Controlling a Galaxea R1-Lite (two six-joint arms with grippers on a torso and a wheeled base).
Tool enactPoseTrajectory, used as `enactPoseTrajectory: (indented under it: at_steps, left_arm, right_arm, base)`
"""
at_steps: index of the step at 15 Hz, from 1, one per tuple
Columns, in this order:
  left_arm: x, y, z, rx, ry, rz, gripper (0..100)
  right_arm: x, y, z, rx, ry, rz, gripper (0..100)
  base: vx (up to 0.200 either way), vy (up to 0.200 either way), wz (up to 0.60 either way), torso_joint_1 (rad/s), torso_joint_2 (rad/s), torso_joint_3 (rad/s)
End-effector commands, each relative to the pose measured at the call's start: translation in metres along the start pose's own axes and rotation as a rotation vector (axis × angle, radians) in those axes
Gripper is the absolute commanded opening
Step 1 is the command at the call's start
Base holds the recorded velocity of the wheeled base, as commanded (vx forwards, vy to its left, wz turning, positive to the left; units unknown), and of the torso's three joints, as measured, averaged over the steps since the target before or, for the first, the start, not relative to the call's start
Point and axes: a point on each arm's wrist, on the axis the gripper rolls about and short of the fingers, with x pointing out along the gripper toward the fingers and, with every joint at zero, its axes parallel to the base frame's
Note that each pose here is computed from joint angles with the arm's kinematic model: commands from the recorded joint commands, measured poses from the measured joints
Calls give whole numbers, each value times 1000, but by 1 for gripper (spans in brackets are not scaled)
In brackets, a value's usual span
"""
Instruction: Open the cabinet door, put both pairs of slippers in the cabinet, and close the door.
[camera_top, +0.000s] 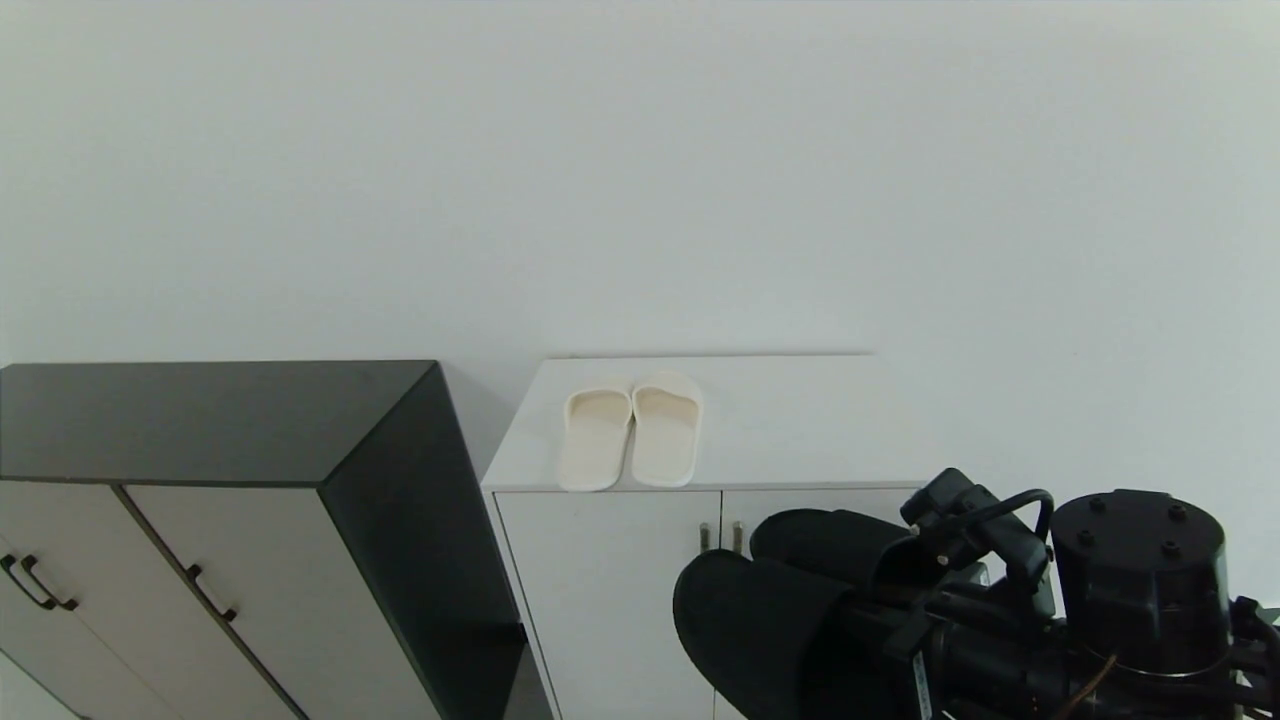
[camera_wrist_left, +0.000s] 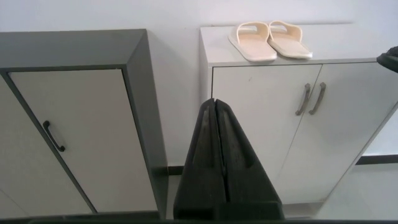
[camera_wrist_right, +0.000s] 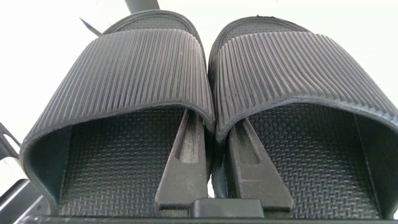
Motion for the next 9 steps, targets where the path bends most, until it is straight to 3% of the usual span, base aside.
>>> enactPoseTrajectory:
  at_steps: [1, 3, 9]
  left_arm:
    - [0, 0, 0, 1, 1, -2, 0]
    - [0, 0, 0, -1, 1, 0, 0]
    - [0, 0, 0, -2, 1, 0, 0]
  right_arm:
    - [0, 0, 0, -4, -1, -2, 0]
    - [-1, 0, -1, -4, 4, 0, 0]
    - [0, 1, -2, -9, 9, 6, 0]
  base:
    - [0, 0, 0, 0, 0, 0]
    - [0, 0, 0, -33, 50, 38]
    - [0, 0, 0, -154, 340, 183]
